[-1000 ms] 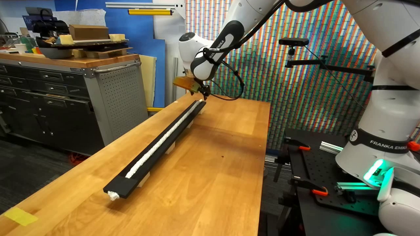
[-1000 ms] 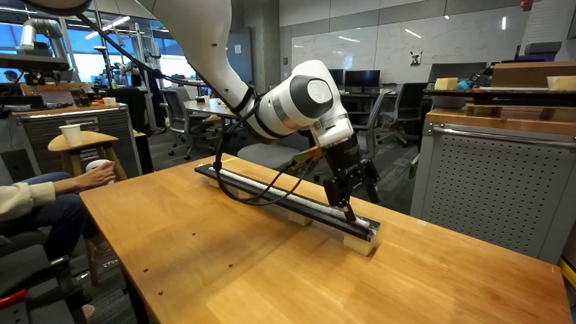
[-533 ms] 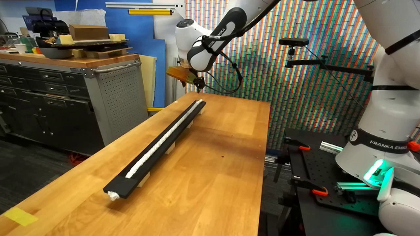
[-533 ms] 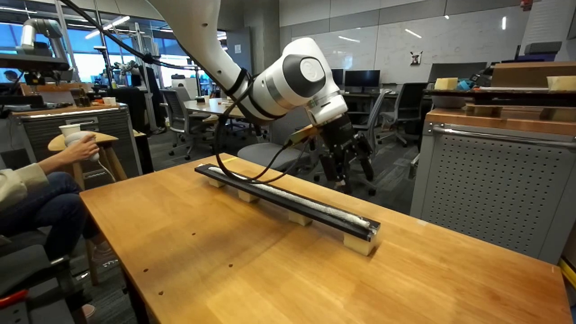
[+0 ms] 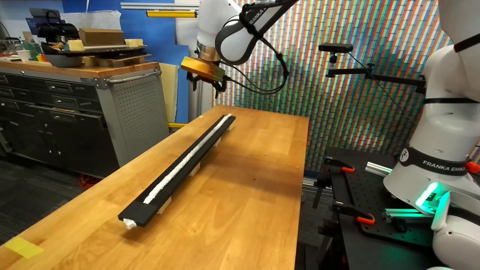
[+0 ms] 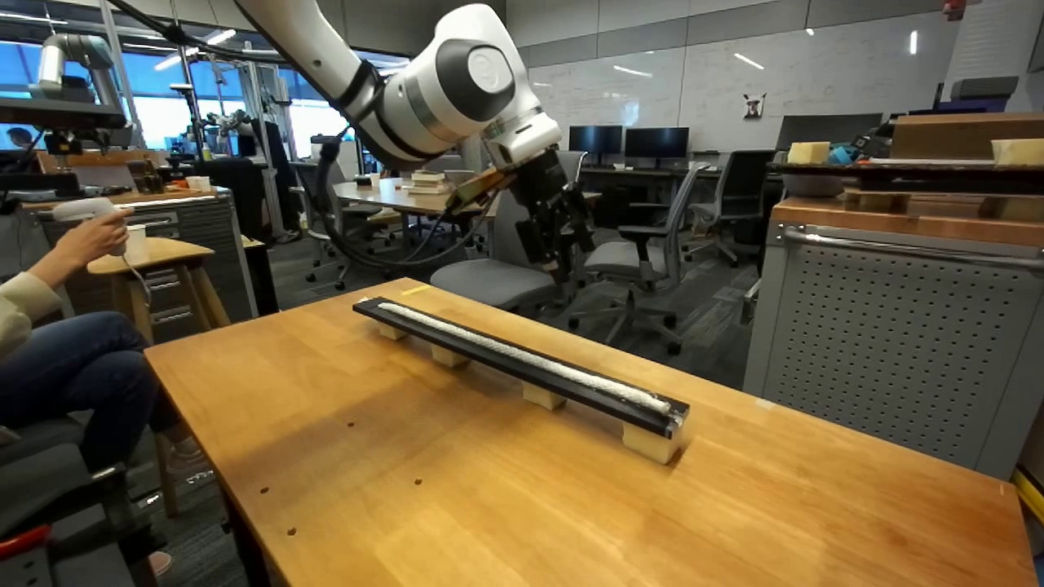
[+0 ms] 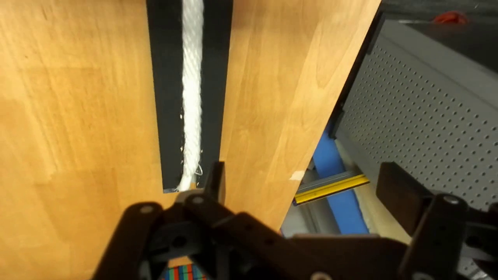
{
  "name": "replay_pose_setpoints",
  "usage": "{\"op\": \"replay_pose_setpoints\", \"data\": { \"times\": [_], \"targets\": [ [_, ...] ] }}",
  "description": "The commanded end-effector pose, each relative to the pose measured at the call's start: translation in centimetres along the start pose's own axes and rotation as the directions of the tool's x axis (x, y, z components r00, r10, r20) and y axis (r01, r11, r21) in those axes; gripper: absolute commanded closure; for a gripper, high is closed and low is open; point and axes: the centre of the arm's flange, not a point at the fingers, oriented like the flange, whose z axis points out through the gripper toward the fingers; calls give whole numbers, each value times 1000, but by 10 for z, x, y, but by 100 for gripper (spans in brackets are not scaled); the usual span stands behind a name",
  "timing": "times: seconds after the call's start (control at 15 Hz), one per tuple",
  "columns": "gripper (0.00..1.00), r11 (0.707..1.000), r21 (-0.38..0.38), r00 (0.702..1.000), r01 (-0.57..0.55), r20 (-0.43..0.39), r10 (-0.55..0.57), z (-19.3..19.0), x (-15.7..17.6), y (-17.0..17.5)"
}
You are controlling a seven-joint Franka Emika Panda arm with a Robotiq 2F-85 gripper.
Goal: Lay the white object along the black object and press down on it
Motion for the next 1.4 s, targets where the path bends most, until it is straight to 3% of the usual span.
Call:
{"op": "replay_pose_setpoints", "data": {
  "times": [0.0, 0.27, 0.73, 1.07, 1.2, 1.27, 1.33],
  "targets": [
    [0, 988, 49, 981, 143, 122, -148, -53, -34, 32],
    [0, 947, 95, 918, 306, 233, -320, -88, -82, 58],
    [0, 813, 206, 730, 545, 360, -581, -120, -125, 99],
    [0, 712, 254, 532, 655, 513, -673, -129, -128, 126],
    [0, 708, 242, 509, 664, 547, -665, -130, -125, 139],
    [0, 719, 227, 541, 657, 522, -659, -117, -139, 122],
    [0, 719, 225, 539, 658, 527, -658, -118, -138, 124]
  ]
}}
